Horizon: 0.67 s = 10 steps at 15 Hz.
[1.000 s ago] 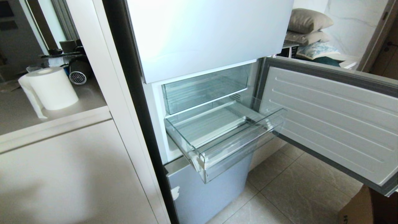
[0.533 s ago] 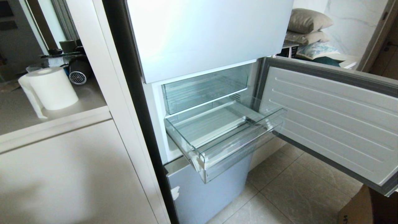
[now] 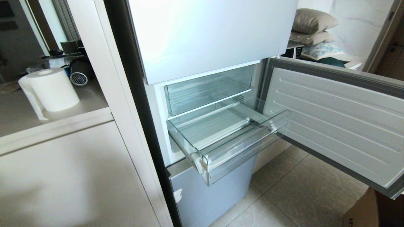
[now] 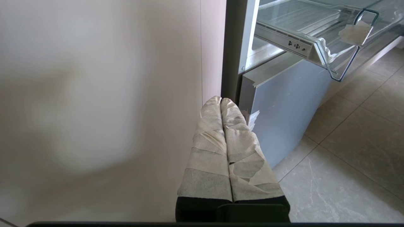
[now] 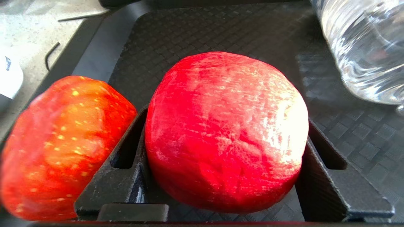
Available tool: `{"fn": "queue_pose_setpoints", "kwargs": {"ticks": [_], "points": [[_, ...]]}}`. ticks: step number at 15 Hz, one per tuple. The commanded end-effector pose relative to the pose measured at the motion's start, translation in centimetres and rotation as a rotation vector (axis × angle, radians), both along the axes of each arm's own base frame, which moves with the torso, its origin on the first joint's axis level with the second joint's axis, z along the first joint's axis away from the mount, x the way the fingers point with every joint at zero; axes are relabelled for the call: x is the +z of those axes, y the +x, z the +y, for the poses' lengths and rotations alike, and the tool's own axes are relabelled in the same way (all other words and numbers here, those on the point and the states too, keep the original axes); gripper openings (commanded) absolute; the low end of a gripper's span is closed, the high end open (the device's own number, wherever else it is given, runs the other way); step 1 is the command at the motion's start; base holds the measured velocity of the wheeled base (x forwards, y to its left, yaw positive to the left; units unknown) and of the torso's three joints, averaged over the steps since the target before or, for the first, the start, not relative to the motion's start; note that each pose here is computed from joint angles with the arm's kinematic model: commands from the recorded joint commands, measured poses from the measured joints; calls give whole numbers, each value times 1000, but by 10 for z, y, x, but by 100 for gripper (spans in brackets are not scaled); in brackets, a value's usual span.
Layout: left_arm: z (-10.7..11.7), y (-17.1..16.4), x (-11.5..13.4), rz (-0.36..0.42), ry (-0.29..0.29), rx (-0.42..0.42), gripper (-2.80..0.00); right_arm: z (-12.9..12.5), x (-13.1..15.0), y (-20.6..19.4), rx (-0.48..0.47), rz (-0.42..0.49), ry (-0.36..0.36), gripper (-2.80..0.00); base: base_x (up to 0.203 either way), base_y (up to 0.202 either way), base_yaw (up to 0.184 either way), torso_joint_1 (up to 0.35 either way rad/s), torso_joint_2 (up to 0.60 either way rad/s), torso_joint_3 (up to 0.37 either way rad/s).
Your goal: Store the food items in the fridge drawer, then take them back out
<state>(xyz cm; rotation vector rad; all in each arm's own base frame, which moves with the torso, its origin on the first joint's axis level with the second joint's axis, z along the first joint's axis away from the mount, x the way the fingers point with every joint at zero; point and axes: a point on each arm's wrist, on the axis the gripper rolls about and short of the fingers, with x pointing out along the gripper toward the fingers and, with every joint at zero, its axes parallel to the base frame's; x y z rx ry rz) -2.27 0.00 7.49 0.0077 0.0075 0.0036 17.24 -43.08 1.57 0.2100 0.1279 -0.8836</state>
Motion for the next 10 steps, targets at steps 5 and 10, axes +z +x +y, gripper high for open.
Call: {"fn": "queue_pose_setpoints", "kwargs": {"ticks": [5,10], "points": [[0,0,0,0,0,1,-280,23,80,-32,-93,-56,-96,-280,0,0,0,0,0,0],[0,0,0,0,0,1,-280,77,172,-74,-166,-136,-112,-280,0,0,0,0,0,0]]}}
